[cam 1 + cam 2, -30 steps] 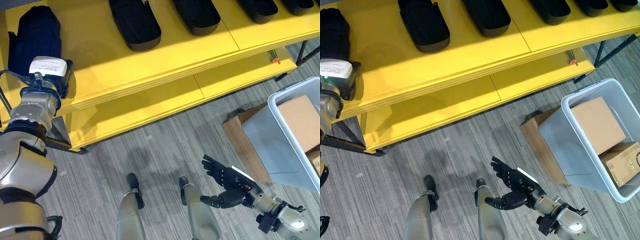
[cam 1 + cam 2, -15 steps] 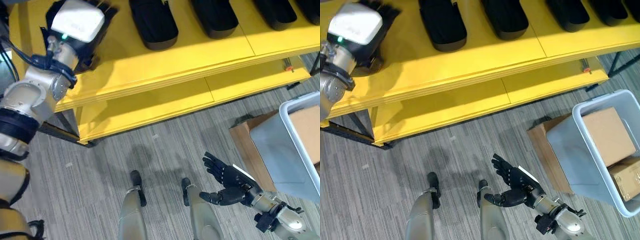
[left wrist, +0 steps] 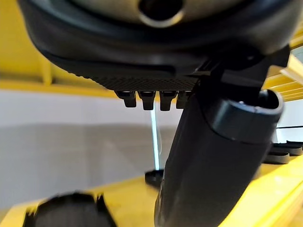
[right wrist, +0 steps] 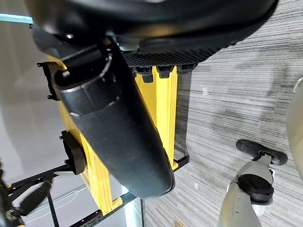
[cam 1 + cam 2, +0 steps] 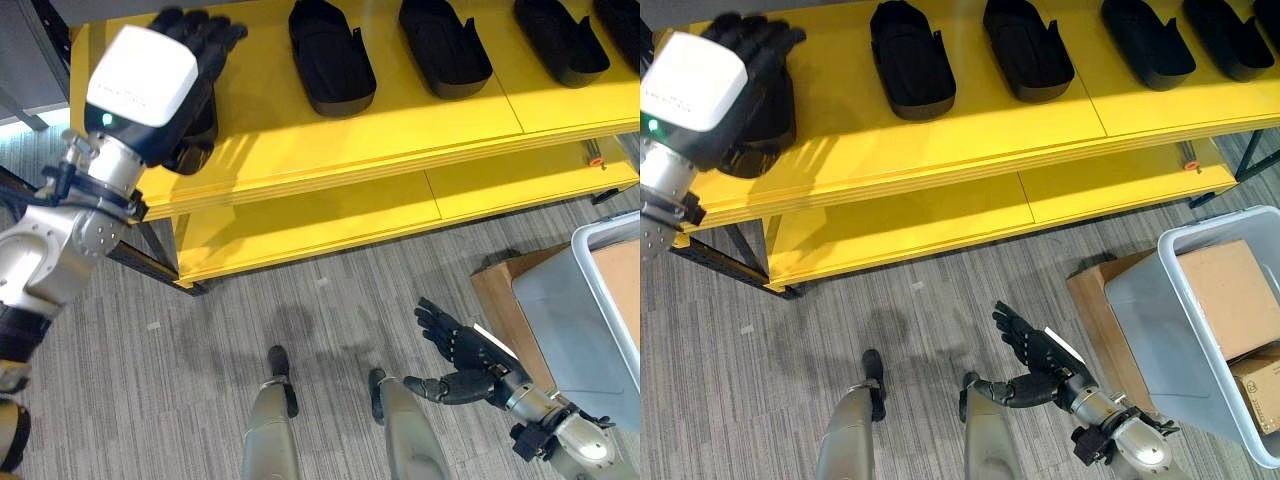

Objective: Move parts from the plastic box to the shelf.

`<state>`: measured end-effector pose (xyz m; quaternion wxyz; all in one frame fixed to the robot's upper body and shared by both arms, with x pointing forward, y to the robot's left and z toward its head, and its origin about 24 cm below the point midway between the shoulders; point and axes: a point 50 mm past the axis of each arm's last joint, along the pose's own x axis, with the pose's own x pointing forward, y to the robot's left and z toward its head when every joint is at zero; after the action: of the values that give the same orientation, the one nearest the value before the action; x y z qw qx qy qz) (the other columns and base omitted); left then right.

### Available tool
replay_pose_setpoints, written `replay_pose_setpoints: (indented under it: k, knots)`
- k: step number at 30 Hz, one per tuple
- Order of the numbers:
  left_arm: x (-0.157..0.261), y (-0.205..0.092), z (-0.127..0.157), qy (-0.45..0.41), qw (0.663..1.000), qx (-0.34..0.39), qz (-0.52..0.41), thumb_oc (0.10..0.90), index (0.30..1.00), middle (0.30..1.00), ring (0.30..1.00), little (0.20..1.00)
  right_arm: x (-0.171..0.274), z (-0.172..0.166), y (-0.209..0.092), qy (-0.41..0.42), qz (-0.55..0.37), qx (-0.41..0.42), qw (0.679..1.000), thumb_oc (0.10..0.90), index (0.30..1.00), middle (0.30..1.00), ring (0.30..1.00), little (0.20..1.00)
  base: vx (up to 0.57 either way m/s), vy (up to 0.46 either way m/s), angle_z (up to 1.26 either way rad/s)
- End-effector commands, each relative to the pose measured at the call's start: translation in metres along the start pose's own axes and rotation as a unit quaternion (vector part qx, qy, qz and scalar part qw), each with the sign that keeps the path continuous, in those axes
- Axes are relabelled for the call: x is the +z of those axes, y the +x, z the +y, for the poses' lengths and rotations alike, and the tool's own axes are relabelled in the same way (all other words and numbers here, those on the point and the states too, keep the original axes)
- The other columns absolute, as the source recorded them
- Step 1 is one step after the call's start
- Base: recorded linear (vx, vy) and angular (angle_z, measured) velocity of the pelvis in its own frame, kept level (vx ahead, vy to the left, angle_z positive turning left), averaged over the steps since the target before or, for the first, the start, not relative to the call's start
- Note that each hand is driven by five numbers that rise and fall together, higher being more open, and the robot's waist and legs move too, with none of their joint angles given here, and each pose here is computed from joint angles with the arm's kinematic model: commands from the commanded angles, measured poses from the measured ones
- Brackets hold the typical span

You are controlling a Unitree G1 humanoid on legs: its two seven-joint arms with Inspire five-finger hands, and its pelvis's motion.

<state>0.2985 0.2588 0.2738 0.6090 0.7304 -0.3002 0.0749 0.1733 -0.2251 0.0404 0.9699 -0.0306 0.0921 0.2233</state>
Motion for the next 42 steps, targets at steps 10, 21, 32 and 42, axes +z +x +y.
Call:
replay_pose_setpoints:
  k: [10,21,32,42]
  knots:
    - [0.008,-0.046,-0.018,-0.124,0.991,0.020,0.046,0.900,1.000,1.000,1.000,1.000,0.035,-0.005,0.008,-0.034,-0.103,-0.021,0.994,0.900,1.000,1.000,1.000,1.000,0.03,-0.017,0.07]
    - [0.040,-0.086,-0.064,-0.232,0.968,-0.042,0.089,0.900,1.000,1.000,1.000,1.000,0.035,-0.003,0.011,-0.033,-0.104,-0.029,0.994,0.900,1.000,1.000,1.000,1.000,0.03,-0.015,0.07]
    - [0.052,-0.065,-0.085,-0.251,0.962,-0.053,0.097,0.900,1.000,1.000,1.000,1.000,0.036,0.001,0.015,-0.025,-0.100,-0.022,0.994,0.900,1.000,1.000,1.000,1.000,-0.01,-0.006,0.01]
    - [0.052,-0.050,-0.112,-0.250,0.956,-0.081,0.129,0.900,1.000,1.000,1.000,1.000,0.036,0.000,0.014,-0.022,-0.094,-0.019,0.995,0.900,1.000,1.000,1.000,1.000,0.00,0.000,-0.02]
